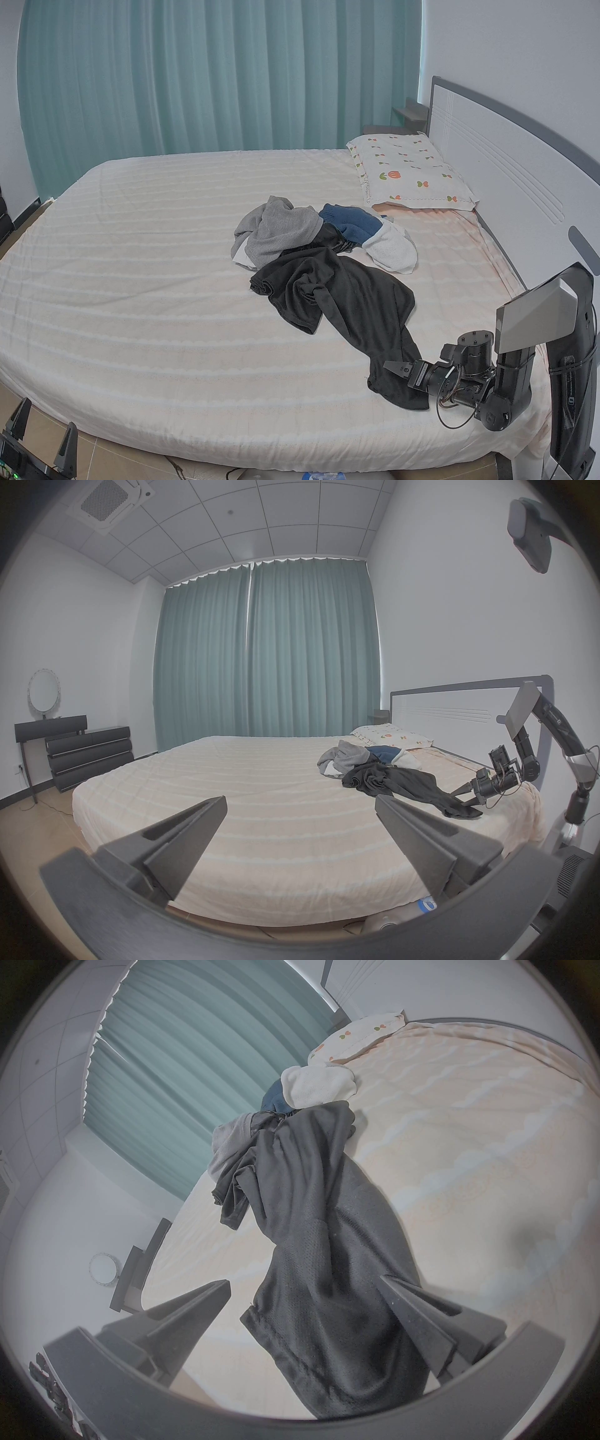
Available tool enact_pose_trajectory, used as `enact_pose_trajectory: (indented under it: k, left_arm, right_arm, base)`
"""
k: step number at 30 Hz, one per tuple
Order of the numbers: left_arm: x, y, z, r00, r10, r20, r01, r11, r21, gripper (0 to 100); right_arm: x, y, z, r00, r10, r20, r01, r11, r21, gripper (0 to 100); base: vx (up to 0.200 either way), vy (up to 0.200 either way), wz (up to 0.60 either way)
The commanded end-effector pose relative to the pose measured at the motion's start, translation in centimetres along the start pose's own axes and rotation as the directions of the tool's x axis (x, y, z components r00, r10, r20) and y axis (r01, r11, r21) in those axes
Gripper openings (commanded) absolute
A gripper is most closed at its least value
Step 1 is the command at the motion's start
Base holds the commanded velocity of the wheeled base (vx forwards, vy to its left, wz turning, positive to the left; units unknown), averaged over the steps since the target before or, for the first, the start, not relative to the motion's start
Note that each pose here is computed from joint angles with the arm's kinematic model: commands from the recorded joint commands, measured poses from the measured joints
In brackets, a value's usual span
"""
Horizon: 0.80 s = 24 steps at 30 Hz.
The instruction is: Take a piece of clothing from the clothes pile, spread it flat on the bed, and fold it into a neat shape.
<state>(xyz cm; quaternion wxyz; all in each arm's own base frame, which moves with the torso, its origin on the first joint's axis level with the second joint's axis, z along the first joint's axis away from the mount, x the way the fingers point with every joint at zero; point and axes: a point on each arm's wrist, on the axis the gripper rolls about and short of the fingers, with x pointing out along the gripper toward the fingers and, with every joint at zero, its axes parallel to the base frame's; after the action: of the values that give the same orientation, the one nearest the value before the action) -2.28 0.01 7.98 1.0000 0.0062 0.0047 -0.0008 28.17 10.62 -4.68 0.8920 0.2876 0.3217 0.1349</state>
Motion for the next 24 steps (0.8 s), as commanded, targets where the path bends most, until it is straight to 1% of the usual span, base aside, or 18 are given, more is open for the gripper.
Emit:
enact_pose_trajectory:
  k: [1,5,7,10,23,24]
  left_arm:
    - [0.0,0.0,-0.5,1.0,0.0,0.002,0.0,1.0,0.0,100]
    - [0.0,0.0,-0.5,1.0,0.001,0.0,-0.001,1.0,0.0,100]
    - [0.0,0.0,-0.5,1.0,0.002,0.002,-0.002,1.0,0.0,100]
    - [0.0,0.0,-0.5,1.0,0.0,0.0,0.0,1.0,0.0,100]
    - [0.0,0.0,-0.5,1.0,0.0,0.0,0.0,1.0,0.0,100]
    - [0.0,0.0,-0.5,1.0,0.0,0.0,0.0,1.0,0.0,100]
  right_arm:
    - [-0.8,0.1,0.9,0.999,-0.01,0.038,0.01,1.0,0.006,100]
    - [-1.7,-0.9,1.7,0.997,-0.047,0.059,0.046,0.999,0.028,100]
    - [-1.7,-1.3,1.7,0.997,-0.058,0.054,0.056,0.998,0.032,100]
    - [-1.2,-2.0,0.8,0.997,-0.073,0.024,0.072,0.997,0.035,100]
    - [0.5,-1.5,0.3,0.999,-0.043,0.011,0.043,0.999,0.014,100]
    - [0.6,-1.3,0.2,0.999,-0.038,0.009,0.038,0.999,0.01,0]
  base:
    - [0.0,0.0,0.0]
    - [0.0,0.0,0.0]
    - [0.0,0.0,0.0]
    - [0.0,0.0,0.0]
    - [0.0,0.0,0.0]
    - [0.0,0.0,0.0]
